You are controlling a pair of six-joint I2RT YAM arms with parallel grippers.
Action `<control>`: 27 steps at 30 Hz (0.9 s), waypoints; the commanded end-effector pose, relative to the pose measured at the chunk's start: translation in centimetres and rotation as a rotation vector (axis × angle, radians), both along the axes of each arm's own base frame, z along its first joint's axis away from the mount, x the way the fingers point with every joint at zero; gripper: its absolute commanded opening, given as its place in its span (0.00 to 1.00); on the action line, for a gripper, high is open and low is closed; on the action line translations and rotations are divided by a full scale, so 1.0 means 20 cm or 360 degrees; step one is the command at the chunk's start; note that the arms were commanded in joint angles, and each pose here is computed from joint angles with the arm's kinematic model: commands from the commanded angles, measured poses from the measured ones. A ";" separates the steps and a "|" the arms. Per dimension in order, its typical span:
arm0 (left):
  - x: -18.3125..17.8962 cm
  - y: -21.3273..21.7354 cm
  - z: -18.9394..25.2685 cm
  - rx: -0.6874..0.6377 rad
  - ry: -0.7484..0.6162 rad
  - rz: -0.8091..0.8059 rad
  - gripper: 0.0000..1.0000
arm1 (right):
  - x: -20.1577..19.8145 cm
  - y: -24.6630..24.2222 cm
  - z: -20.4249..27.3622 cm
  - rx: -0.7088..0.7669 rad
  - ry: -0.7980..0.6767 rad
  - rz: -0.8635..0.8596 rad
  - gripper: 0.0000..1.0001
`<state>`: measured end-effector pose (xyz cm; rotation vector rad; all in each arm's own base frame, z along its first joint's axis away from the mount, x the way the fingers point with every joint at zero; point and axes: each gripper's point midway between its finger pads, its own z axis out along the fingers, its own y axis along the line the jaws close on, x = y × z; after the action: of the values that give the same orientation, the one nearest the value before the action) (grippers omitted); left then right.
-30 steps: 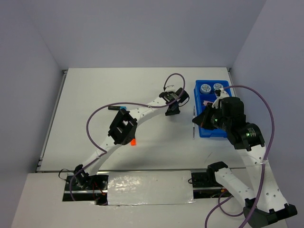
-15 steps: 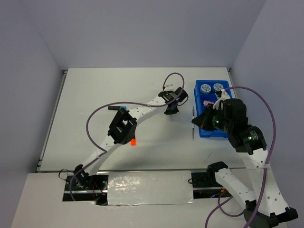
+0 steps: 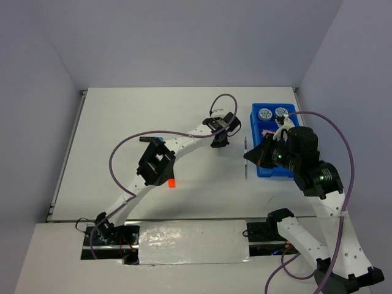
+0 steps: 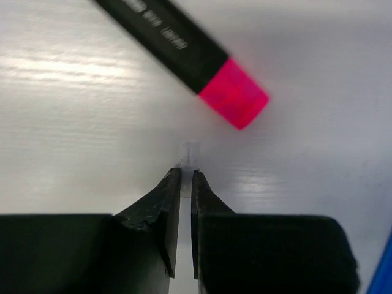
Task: Sort the stationery into containers
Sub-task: Close the pen cap on the pen.
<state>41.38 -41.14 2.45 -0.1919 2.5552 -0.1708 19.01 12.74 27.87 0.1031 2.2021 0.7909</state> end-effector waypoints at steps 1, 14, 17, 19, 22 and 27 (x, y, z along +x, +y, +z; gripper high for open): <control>-0.26 0.41 -0.30 0.0476 0.0365 0.0066 0.03 | 0.02 0.04 0.08 0.0070 -0.0101 0.0044 0.00; -0.70 0.78 -0.30 0.0495 0.0589 -0.0062 0.39 | 0.06 0.07 0.09 0.0119 -0.0097 0.0040 0.00; -0.69 0.78 -0.34 0.0473 0.0604 -0.0107 0.44 | 0.07 0.07 0.10 0.0120 -0.0101 0.0035 0.00; -0.68 0.78 -0.37 0.0457 0.0613 -0.0115 0.52 | 0.07 0.07 0.11 0.0118 -0.0101 0.0033 0.00; -0.69 0.79 -0.39 0.0422 0.0629 -0.0128 0.55 | 0.07 0.06 0.12 0.0120 -0.0107 0.0024 0.00; -0.68 0.81 -0.41 0.0357 0.0634 -0.0144 0.46 | 0.07 0.05 0.11 0.0124 -0.0106 -0.0003 0.00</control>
<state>32.20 -28.22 1.38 -0.1004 2.7433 -0.0242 19.95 13.65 28.26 0.1284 2.1871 0.8507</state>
